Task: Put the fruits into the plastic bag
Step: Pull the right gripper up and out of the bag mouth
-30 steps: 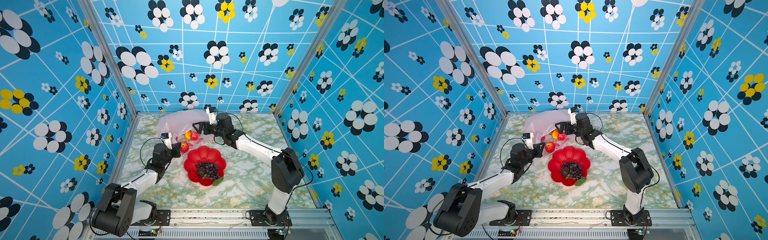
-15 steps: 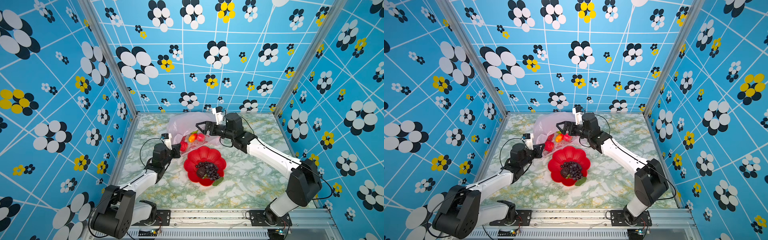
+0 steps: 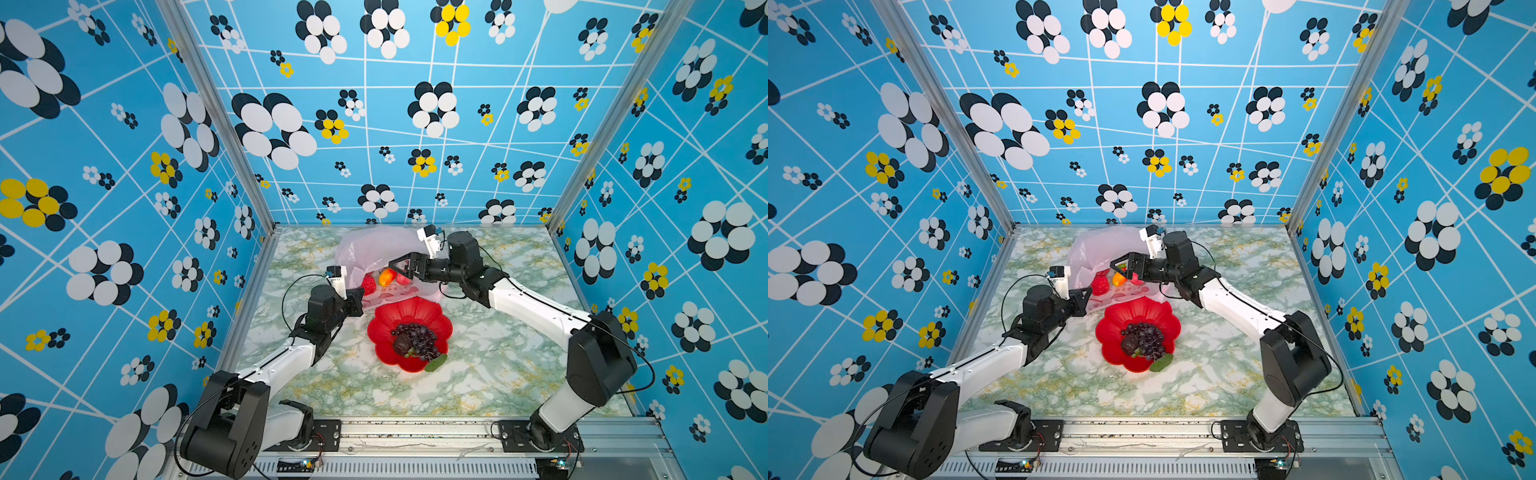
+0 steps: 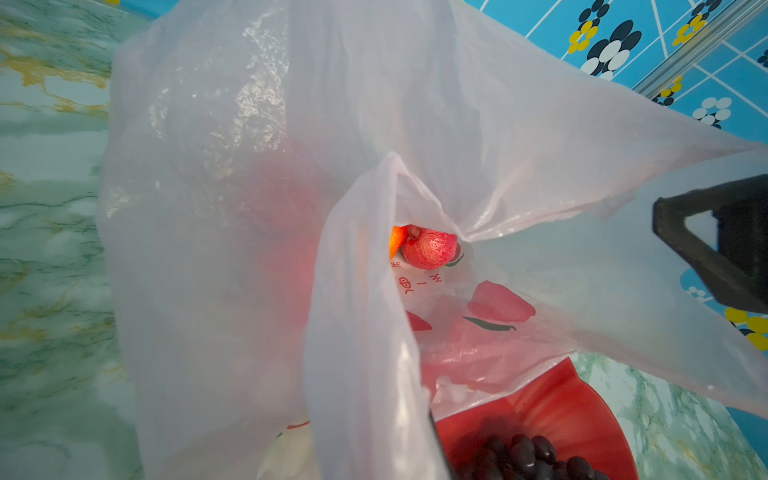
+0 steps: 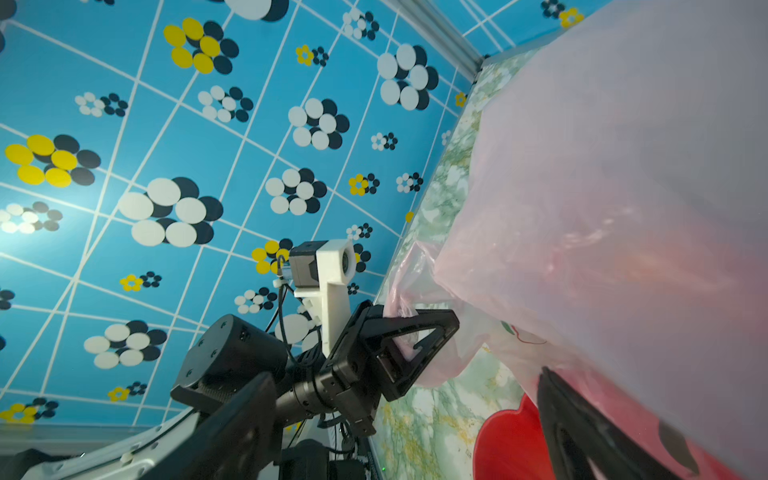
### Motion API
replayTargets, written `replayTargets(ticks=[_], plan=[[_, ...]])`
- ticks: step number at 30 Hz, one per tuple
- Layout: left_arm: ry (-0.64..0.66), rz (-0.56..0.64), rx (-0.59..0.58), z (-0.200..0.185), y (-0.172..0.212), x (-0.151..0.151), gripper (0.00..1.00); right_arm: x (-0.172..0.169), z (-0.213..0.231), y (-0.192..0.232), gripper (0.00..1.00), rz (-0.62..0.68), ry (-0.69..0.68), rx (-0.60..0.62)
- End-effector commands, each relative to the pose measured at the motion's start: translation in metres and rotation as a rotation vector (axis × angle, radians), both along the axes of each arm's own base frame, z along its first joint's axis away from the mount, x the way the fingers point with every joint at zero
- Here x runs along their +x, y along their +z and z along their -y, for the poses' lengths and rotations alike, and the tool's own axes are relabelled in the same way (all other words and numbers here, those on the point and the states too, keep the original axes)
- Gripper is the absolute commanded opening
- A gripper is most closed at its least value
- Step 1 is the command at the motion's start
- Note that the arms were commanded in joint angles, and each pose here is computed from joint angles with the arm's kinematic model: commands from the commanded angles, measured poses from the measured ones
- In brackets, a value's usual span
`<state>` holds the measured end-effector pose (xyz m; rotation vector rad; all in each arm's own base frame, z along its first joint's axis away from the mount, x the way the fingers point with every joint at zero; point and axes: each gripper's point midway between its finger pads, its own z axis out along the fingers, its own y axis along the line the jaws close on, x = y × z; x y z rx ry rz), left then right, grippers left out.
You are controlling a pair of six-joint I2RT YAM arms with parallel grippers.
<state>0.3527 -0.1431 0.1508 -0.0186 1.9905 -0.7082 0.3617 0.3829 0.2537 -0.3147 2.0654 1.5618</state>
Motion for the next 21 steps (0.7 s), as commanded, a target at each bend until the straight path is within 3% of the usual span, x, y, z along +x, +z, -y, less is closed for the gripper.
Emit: replayTargets(ticks=[1, 5, 8, 14, 21], plan=[[-0.001, 0.024, 0.015, 0.001, 0.010, 0.006, 0.00, -0.040, -0.038, 0.068, 1.00, 0.095, 0.262, 0.330], [-0.001, 0.015, 0.015, 0.001, 0.008, 0.007, 0.00, -0.062, -0.036, 0.134, 1.00, 0.298, 0.328, 0.574], [-0.003, 0.017, 0.015, 0.002, 0.008, 0.006, 0.00, -0.060, -0.018, 0.163, 1.00, 0.391, 0.256, 0.631], [-0.001, 0.026, 0.013, 0.001, 0.009, 0.005, 0.00, -0.069, -0.004, 0.174, 0.99, 0.496, 0.161, 0.367], [-0.007, 0.029, 0.010, 0.002, 0.010, 0.005, 0.00, -0.077, 0.043, 0.187, 0.99, 0.574, -0.054, 0.108]])
